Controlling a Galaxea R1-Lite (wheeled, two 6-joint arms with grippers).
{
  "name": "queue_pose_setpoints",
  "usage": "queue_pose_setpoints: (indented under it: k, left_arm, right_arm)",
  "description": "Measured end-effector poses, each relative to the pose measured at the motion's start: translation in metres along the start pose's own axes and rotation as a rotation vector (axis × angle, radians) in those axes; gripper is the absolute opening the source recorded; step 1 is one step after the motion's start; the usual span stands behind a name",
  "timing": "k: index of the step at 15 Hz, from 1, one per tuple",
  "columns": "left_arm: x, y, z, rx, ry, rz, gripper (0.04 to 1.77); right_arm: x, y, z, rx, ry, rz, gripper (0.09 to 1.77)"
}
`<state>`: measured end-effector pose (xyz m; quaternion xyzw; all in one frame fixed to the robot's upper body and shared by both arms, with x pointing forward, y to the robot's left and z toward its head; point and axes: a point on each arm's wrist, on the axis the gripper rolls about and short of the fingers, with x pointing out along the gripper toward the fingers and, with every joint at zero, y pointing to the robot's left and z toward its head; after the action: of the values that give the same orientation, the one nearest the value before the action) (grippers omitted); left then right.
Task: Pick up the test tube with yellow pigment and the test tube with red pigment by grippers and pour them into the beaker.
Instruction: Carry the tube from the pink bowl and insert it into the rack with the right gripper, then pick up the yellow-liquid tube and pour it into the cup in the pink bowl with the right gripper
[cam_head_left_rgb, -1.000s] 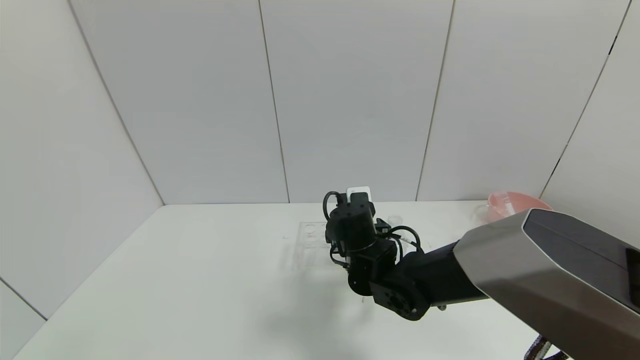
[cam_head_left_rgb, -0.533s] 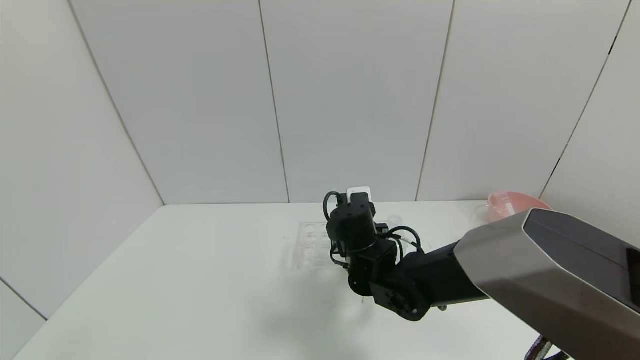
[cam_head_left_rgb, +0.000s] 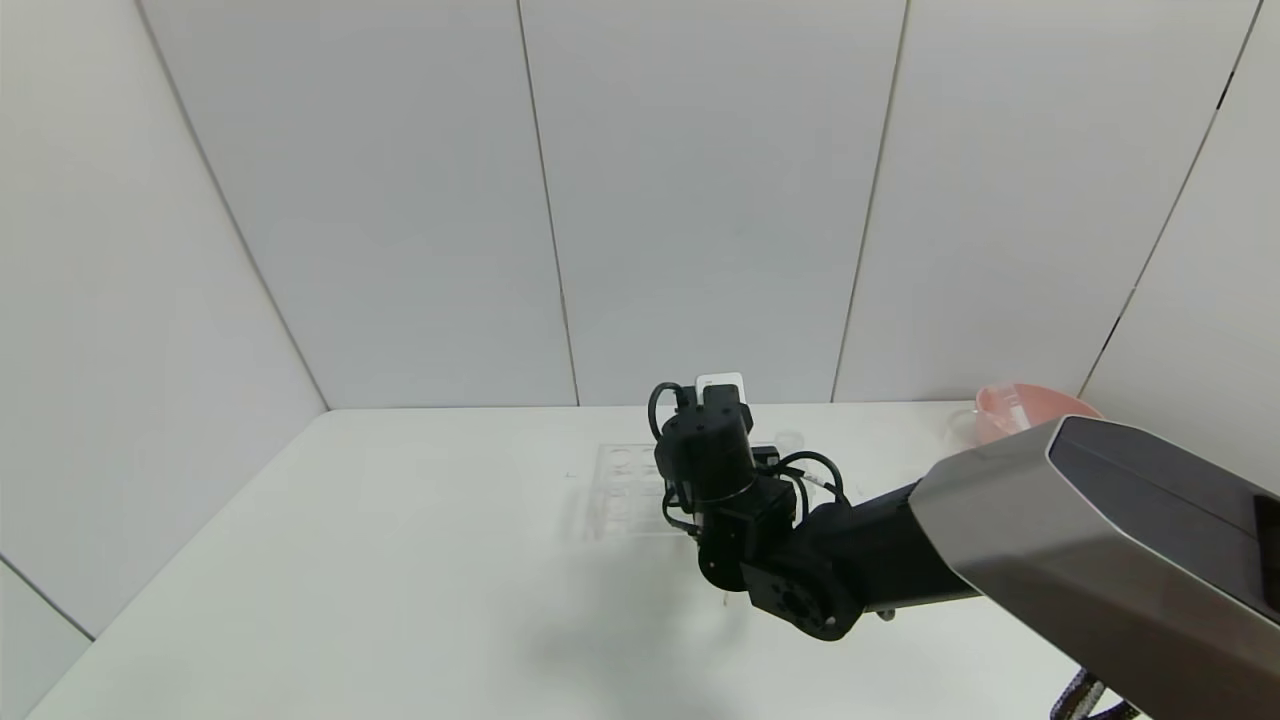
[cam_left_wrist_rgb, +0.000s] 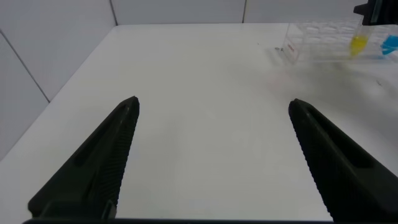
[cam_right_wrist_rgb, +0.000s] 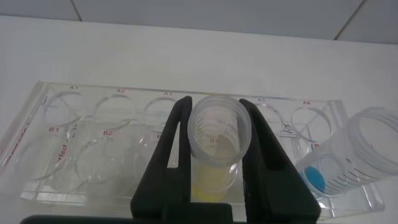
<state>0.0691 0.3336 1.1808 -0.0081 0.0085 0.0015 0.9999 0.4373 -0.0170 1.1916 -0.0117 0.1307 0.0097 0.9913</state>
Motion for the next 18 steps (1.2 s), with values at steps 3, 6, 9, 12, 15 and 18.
queue_pose_setpoints:
  k: [3,6,9,12,15,18]
  left_arm:
    - [0.0,0.0,0.0,0.0,0.0,0.0,1.72]
    - [0.0,0.0,0.0,0.0,0.0,0.0,1.72]
    - [0.0,0.0,0.0,0.0,0.0,0.0,1.72]
    - [0.0,0.0,0.0,0.0,0.0,0.0,1.72]
    - [0.0,0.0,0.0,0.0,0.0,0.0,1.72]
    - [0.0,0.0,0.0,0.0,0.0,0.0,1.72]
  right_arm:
    - [0.0,-0.001,0.0,0.001,0.0,-0.002,0.53]
    - [0.001,-0.001,0.001,0.001,-0.001,-0.003,0.53]
    - [-0.003,-0.002,0.01,-0.002,-0.016,0.001,0.53]
    - [-0.008,-0.006,0.024,-0.01,-0.038,0.002,0.53]
    - [-0.015,-0.01,0.039,-0.01,-0.065,0.005,0.53]
    - [-0.025,-0.013,0.054,0.005,-0.089,0.014,0.53]
